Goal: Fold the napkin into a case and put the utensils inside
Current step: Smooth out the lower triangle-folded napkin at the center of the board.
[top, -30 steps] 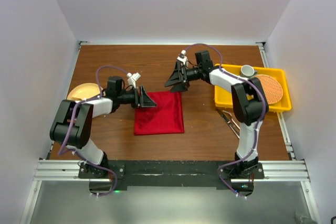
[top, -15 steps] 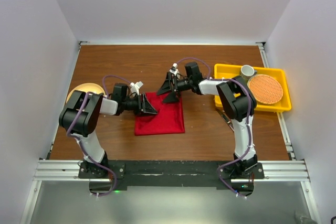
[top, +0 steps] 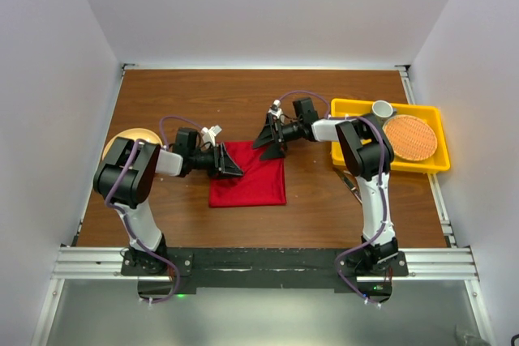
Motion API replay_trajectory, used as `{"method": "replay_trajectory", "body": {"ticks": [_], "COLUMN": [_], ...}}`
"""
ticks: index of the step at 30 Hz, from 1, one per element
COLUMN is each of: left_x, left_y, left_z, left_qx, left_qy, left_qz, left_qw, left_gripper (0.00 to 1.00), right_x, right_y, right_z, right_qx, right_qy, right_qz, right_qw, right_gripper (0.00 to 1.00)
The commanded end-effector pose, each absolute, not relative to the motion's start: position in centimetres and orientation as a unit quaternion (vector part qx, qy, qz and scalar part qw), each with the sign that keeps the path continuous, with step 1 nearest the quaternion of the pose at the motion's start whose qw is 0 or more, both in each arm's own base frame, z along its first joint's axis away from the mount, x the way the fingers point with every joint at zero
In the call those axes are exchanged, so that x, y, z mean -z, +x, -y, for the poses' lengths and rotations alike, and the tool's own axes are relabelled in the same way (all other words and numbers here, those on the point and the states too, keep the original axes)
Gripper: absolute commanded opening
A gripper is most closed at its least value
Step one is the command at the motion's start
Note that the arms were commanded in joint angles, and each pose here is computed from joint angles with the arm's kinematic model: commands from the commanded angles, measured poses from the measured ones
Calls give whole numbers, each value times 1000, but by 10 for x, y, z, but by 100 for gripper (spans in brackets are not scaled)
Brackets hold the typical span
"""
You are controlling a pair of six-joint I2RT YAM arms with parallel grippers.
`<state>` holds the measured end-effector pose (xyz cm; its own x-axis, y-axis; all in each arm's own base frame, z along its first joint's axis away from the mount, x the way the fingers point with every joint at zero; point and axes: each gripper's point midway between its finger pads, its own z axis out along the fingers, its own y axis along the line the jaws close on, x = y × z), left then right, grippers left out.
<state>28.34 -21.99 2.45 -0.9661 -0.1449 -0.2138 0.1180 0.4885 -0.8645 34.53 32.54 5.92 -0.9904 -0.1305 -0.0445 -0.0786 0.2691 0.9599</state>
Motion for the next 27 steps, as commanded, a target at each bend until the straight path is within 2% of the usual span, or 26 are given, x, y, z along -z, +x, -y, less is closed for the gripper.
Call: {"method": "replay_trajectory", "body": {"ticks": [1,6,10,15,27], "left_x": [5,0,-2,-4,-1], "left_y": [275,278,278,279,275], "left_z": [204,205,205,205,202], "left_qx": [457,461,461,460,453], "left_qy": [-38,-33,-28,-26,-30], "left_qz": [-881,-878,-878,-878,-883], "left_qw": [115,125,128,130,122], "left_gripper": [40,40,40,40,40], "right_x": [-36,-139,-176,-157,-80], "right_y": [352,350,325,295,284], "right_z": [-317,-336,-344,-345,-340], "right_qx": [583,633,640,633,614], "right_qy": [64,67,58,33,33], "right_qz": [810,771,766,773,788], "right_qw": [11,-24,-22,-1,25], "right_gripper": [98,98,98,98,98]}}
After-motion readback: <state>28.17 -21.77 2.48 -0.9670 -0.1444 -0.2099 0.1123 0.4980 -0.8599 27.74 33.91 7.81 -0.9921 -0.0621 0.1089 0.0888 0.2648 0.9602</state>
